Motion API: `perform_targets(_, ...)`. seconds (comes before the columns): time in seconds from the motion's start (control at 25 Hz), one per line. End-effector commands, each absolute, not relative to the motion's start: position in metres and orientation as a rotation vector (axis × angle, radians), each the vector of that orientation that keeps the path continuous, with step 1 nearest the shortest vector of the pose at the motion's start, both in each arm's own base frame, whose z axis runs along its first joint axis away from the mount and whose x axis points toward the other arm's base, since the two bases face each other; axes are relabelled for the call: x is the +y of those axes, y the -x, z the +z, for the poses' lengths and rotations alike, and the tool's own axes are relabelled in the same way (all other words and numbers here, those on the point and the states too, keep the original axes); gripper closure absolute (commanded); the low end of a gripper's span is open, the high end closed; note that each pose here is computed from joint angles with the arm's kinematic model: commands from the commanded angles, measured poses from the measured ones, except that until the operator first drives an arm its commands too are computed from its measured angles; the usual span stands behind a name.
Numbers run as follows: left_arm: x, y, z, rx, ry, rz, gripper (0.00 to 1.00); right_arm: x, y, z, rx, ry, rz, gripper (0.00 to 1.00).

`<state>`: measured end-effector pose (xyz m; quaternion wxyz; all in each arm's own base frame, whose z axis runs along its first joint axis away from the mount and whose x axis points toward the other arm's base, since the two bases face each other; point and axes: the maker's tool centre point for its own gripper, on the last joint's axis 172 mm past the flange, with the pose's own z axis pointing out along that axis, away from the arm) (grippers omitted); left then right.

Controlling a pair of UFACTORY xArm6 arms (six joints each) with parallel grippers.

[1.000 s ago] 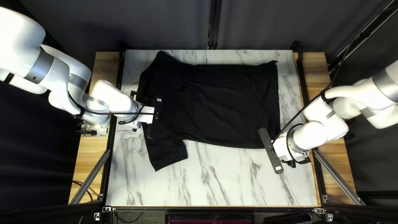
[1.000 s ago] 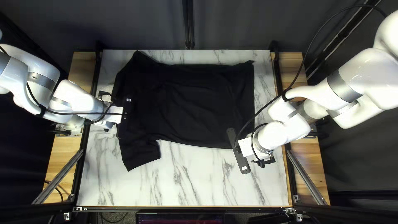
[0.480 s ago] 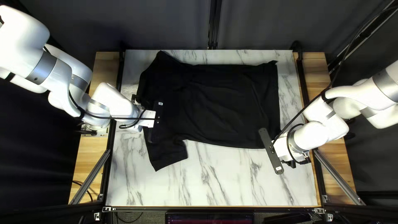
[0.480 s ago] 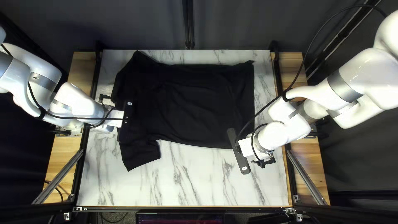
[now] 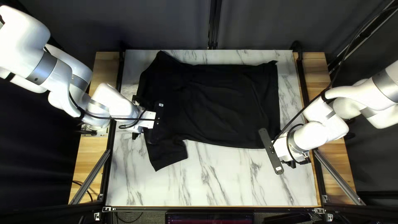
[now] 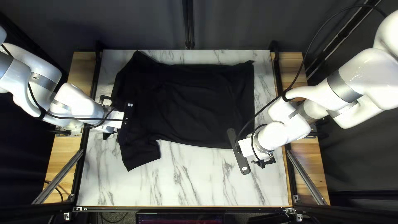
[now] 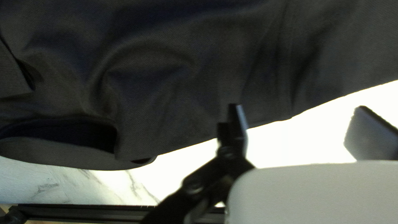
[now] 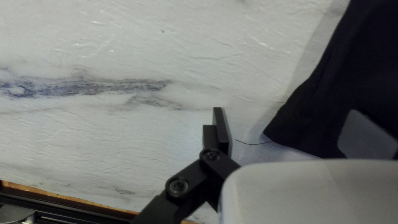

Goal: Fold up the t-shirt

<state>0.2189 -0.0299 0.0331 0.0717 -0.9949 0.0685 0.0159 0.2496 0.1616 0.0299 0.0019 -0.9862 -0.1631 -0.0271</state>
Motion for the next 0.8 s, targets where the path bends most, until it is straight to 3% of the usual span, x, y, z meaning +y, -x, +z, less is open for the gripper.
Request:
perform_targets(0.04, -0.024, -0.220, 0.028, 0.198, 2.998, 0.047, 0.00, 0.162, -0.249, 0.030, -0.511, 3.096, -0.084, 0.00)
perform_targets(0.32, -0.020, -0.220, 0.020, 0.192, 3.011, 0.045, 0.03, 0.163, -0.249, 0.029, -0.509, 3.095, -0.086, 0.00)
perform_targets(0.4, -0.019, -0.219, 0.019, 0.191, 3.014, 0.043, 0.19, 0.163, -0.249, 0.029, -0.508, 3.095, -0.086, 0.00)
perform_targets(0.44, -0.019, -0.220, 0.018, 0.191, 3.016, 0.043, 0.21, 0.163, -0.249, 0.029, -0.508, 3.095, -0.086, 0.00)
perform_targets(0.56, -0.018, -0.221, 0.018, 0.194, 3.018, 0.041, 0.79, 0.163, -0.249, 0.029, -0.506, 3.095, -0.087, 0.00)
perform_targets(0.6, -0.018, -0.221, 0.018, 0.194, 3.018, 0.041, 0.91, 0.163, -0.249, 0.029, -0.506, 3.095, -0.087, 0.00)
perform_targets(0.8, -0.018, -0.221, 0.017, 0.198, 3.019, 0.041, 0.96, 0.163, -0.249, 0.029, -0.505, 3.095, -0.087, 0.00)
